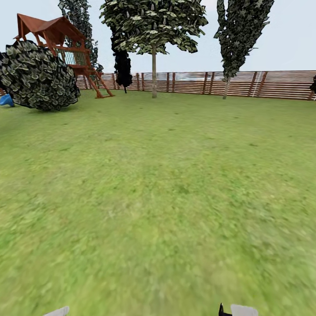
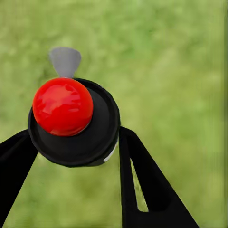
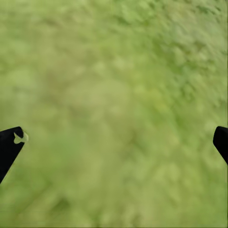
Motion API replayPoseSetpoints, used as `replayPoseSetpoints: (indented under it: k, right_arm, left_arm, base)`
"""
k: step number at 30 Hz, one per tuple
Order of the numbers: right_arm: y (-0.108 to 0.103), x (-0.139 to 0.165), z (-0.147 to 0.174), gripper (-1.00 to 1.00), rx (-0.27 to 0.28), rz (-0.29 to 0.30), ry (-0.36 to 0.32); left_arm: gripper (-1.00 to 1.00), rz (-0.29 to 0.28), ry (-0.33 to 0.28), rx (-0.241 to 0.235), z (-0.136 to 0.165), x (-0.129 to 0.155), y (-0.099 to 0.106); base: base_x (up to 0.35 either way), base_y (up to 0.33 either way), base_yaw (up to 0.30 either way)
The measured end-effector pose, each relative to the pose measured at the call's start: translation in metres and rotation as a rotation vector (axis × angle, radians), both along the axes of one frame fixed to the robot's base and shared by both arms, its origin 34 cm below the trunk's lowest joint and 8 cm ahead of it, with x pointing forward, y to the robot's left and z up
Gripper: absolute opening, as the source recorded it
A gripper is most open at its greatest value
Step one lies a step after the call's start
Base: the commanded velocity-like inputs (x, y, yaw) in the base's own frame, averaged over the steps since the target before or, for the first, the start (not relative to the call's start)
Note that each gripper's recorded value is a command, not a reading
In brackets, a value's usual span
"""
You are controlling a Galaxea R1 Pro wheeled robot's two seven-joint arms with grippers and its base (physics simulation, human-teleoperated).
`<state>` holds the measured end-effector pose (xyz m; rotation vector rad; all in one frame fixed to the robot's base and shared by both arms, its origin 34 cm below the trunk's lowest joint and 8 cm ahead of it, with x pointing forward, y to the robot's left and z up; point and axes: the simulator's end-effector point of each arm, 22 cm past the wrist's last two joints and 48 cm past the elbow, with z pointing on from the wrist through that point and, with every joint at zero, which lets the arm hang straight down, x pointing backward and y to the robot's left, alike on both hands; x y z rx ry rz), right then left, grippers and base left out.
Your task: In the garden, pick up the pesticide atomizer on the floor and spray pesticide onto both trees until each tree trunk is fully covered.
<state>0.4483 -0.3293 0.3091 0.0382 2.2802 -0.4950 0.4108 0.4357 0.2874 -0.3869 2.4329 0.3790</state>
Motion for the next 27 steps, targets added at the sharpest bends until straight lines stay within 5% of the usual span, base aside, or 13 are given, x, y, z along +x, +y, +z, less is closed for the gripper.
replayPoseSetpoints:
  k: [27]
  right_arm:
    - [0.0000,-0.0003,-0.0001,1.00,0.000,0.000,0.000]
  left_arm:
    - [-1.00,0.000,0.000,0.000,0.0000,0.0000,0.0000]
  base:
    - [0.340,0.000,0.000]
